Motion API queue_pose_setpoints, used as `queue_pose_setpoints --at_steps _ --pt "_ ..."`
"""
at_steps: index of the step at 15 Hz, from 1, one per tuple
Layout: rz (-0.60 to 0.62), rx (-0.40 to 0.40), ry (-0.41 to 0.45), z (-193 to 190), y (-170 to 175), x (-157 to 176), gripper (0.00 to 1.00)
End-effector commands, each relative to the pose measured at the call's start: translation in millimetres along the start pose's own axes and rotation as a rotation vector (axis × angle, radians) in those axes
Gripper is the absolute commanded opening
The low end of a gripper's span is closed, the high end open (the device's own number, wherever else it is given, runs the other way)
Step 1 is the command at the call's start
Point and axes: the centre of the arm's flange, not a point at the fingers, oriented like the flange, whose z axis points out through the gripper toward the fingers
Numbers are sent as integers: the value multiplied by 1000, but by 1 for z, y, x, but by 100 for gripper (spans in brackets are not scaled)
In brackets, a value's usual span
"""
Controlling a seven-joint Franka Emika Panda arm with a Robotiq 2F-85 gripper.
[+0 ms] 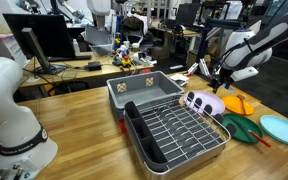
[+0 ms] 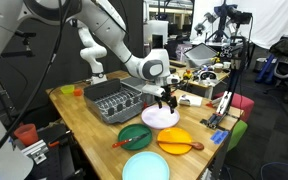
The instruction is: Place the knife on the green plate then put the pink plate on the dish rack
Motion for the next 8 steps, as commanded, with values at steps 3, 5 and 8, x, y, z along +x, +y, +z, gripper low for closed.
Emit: queue_pose_setpoints --at_steps 3,5,8 --pt "-11 0 -9 27 10 23 100" --pt "-9 20 -4 34 12 28 100" --pt "-7 28 -4 44 16 35 100"
